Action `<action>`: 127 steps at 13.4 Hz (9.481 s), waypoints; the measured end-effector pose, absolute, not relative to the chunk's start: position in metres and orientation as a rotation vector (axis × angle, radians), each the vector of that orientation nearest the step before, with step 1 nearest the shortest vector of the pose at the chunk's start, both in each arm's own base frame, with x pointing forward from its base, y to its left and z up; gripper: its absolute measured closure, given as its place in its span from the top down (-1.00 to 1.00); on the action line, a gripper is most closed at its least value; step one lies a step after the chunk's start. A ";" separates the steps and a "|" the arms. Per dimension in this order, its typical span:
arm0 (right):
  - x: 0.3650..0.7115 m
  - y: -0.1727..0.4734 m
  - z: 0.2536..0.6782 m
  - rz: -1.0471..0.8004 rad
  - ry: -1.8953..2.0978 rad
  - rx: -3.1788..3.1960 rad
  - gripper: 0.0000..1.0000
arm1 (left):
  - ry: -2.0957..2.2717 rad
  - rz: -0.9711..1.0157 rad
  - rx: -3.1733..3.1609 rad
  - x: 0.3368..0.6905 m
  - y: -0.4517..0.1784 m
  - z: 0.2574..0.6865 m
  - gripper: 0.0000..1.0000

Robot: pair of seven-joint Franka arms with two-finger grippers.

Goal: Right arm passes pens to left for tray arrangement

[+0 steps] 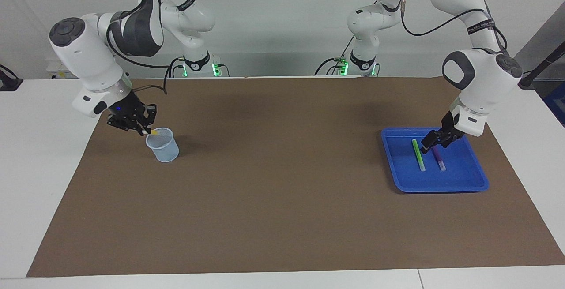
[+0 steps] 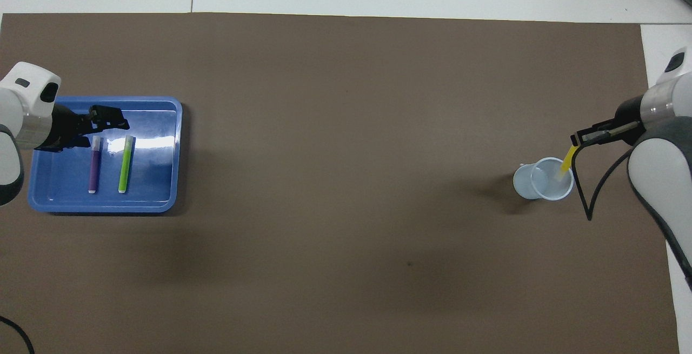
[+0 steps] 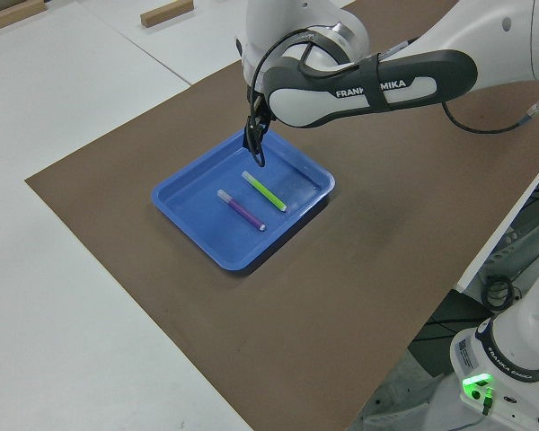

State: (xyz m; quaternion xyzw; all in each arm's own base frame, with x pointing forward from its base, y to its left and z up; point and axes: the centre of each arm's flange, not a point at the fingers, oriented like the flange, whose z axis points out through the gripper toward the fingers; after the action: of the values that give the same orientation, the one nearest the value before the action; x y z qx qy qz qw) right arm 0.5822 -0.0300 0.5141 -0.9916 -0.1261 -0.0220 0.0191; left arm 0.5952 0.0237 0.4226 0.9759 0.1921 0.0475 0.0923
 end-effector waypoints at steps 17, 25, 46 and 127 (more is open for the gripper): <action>0.591 0.182 0.528 -0.231 0.927 -2.366 -0.64 | 1.806 -0.173 1.885 0.552 -0.223 0.519 1.00; 0.554 0.248 0.511 -0.248 1.134 -2.120 -0.64 | 1.834 -0.179 1.676 0.512 -0.312 0.517 1.00; 0.548 0.252 0.510 -0.207 1.140 -2.116 -0.64 | 1.803 -0.137 1.507 0.508 -0.366 0.468 0.81; 0.547 0.041 0.616 0.078 -0.160 -3.118 1.00 | -0.228 0.016 3.113 0.601 0.166 0.350 1.00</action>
State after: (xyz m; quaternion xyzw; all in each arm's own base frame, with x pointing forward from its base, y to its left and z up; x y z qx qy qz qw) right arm 0.5467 0.0409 0.6160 -0.9983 -0.0512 0.0251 0.0093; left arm 0.6009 0.1663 0.3504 0.9973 -0.0731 0.0052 0.0100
